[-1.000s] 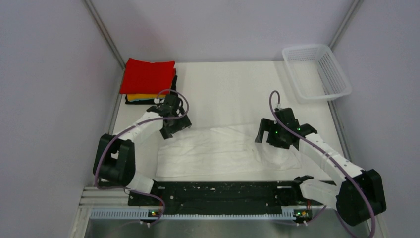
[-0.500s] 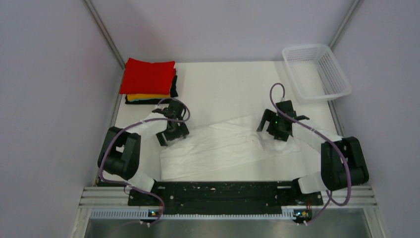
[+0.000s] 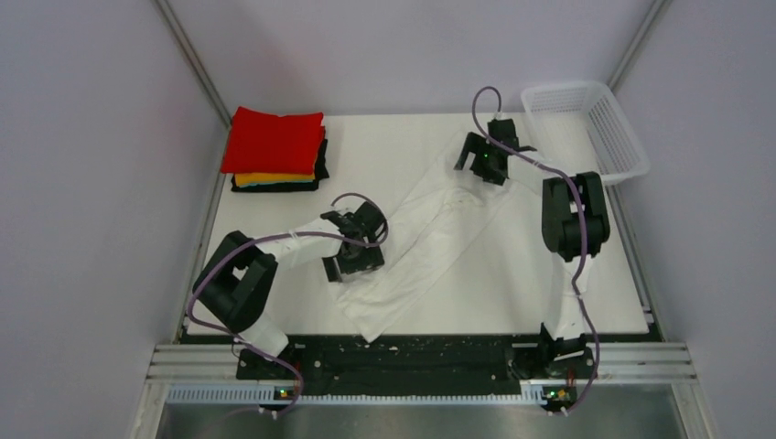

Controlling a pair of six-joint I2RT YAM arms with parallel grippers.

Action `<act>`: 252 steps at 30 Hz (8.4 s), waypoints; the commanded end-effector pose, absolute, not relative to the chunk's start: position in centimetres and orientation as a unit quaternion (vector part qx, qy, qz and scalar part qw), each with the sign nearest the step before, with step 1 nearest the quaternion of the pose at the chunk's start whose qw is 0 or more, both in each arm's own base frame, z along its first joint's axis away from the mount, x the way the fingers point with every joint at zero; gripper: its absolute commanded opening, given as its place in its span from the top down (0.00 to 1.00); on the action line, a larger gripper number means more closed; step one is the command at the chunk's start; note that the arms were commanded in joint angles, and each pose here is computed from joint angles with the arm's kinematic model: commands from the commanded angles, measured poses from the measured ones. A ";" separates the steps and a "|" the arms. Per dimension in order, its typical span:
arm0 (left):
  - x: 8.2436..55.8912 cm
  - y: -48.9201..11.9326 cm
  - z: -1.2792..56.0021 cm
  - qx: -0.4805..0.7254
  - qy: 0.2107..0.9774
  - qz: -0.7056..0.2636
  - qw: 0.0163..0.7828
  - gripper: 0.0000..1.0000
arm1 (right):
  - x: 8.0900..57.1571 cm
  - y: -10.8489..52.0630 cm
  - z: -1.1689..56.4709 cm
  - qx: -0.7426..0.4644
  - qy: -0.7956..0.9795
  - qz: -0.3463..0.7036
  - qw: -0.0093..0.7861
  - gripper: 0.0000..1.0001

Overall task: Fold and stack the t-shirts
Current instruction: Rotate the tshirt 90 degrees, then grab the bottom of the folded rectangular tshirt with both arms, then fold the folded rectangular tshirt in 1/3 of the way, then grab one side of the 2/3 rectangular tshirt with both arms

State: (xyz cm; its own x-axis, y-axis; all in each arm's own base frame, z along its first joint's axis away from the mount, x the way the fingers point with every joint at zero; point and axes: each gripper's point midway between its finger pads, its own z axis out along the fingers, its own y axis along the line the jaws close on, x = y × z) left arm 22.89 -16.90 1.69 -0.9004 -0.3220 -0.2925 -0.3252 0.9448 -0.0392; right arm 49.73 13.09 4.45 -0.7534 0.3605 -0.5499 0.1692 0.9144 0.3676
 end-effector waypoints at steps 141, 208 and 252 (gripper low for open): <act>23.7 -21.5 15.2 -0.118 0.915 -0.196 0.333 1.00 | 21.0 25.0 13.9 0.046 0.915 0.317 0.246 1.00; 23.7 -12.0 10.1 -0.226 0.930 -0.110 0.267 0.01 | 40.3 35.7 8.8 -0.014 0.885 0.327 0.331 0.01; 26.1 -17.9 0.5 -0.164 0.958 -0.173 0.159 1.00 | 24.1 22.4 5.6 0.102 0.929 0.269 0.235 0.32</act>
State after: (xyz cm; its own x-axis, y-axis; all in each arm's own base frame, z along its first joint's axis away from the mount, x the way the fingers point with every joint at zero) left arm 26.72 -18.37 2.06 -0.8870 -0.3733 -0.2718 -0.2447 0.8792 -0.4089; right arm 23.15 20.92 5.57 -0.8924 0.2455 -0.3786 0.0422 0.8808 0.4717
